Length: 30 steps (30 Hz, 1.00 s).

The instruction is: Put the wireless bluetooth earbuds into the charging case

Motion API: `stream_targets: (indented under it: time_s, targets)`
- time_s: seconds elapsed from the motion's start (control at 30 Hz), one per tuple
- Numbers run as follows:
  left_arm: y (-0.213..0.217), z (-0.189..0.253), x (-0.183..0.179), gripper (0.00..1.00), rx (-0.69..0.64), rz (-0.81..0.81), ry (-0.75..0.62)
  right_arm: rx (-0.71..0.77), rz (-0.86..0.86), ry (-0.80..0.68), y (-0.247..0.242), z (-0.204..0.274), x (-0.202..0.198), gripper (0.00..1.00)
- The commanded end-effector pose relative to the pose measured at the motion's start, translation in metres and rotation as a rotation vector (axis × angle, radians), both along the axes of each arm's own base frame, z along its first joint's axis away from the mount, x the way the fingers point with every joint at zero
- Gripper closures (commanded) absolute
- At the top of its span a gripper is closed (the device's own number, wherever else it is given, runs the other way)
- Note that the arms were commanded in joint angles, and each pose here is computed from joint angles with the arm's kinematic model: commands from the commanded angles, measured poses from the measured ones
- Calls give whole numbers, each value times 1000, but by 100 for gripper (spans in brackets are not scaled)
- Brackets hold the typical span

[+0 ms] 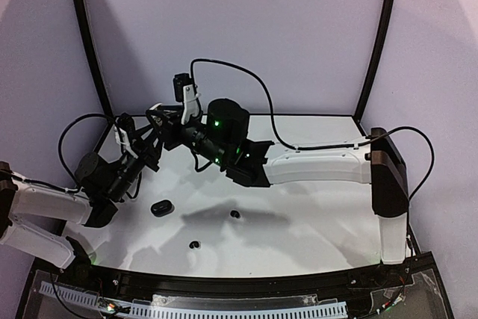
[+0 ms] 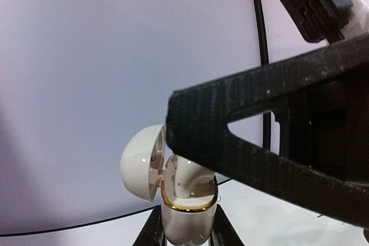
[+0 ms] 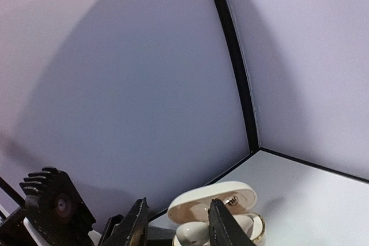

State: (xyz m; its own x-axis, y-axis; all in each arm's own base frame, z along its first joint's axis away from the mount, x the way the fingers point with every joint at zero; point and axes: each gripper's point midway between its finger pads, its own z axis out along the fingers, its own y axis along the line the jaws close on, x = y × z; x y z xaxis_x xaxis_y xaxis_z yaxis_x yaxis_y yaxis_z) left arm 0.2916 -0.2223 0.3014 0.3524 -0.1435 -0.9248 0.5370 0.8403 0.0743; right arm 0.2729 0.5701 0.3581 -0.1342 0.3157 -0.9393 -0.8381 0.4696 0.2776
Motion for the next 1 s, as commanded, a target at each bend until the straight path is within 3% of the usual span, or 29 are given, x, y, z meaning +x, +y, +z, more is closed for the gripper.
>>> stream_targets:
  time_s: [0.0, 0.23, 0.3, 0.47, 0.7, 0.97]
  targets:
    - [19, 68, -31, 99, -189, -35, -217, -37, -2, -82, -6, 29, 1, 62]
    - [19, 64, -28, 99, -186, -31, -191, -51, -22, -137, -24, 57, -6, 55]
    - [18, 63, -28, 99, -177, -38, -187, -49, -30, -177, -31, 75, -10, 49]
    - [-6, 47, -40, 99, -57, -164, -189, -68, -36, -145, -65, 129, -1, 41]
    - [-35, 19, -69, 99, 156, -357, -239, -271, 76, 150, -90, 73, 9, 41]
    - [-62, -6, -93, 99, 363, -518, -356, -402, 364, 351, -59, 10, -16, 48]
